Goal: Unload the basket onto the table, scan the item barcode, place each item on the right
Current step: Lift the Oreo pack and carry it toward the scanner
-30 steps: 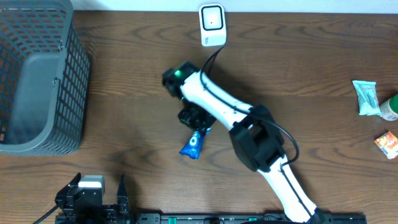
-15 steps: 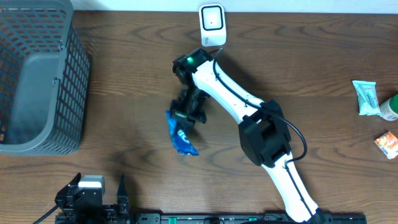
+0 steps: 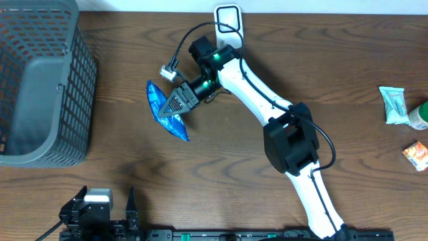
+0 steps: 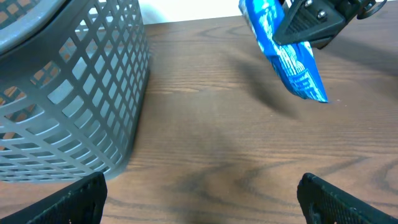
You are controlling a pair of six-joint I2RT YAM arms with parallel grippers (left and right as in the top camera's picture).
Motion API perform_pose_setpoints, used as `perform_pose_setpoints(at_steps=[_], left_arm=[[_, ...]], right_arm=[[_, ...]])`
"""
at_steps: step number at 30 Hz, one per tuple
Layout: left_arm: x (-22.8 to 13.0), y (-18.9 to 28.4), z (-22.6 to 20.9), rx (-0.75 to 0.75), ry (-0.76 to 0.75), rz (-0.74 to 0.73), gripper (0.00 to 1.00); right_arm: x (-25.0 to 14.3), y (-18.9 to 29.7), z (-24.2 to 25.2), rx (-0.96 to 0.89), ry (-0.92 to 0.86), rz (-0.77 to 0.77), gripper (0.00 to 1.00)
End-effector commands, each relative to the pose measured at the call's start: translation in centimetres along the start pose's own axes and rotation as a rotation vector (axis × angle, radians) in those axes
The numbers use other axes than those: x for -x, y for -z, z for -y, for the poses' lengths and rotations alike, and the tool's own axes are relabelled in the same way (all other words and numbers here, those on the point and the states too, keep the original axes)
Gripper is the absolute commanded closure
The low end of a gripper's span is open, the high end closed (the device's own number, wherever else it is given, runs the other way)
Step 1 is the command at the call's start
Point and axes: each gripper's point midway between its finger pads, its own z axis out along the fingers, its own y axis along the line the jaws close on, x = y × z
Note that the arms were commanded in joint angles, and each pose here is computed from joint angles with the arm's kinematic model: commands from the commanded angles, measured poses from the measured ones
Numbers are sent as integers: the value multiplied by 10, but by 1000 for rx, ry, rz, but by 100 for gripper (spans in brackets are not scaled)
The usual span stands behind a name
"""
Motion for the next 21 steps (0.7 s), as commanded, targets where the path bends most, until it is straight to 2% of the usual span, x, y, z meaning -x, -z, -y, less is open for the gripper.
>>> perform_pose_setpoints(at_steps=[1, 3, 10, 13, 17, 21], left_arm=[[0, 1, 2, -9, -7, 5, 2], [0, 1, 2, -9, -7, 5, 2], [0, 1, 2, -9, -7, 5, 2], [0, 1, 2, -9, -7, 6, 2], [0, 1, 2, -9, -7, 5, 2], [0, 1, 2, -9, -7, 5, 2]], right_arm=[[7, 3, -25, 116, 371, 55, 99], [7, 1, -26, 114, 528, 61, 99], [26, 0, -23, 102, 852, 79, 99], [30, -2, -16, 58, 867, 63, 99], [32, 3, -24, 91, 1112, 99, 99], [38, 5, -24, 82, 1220, 108, 99]])
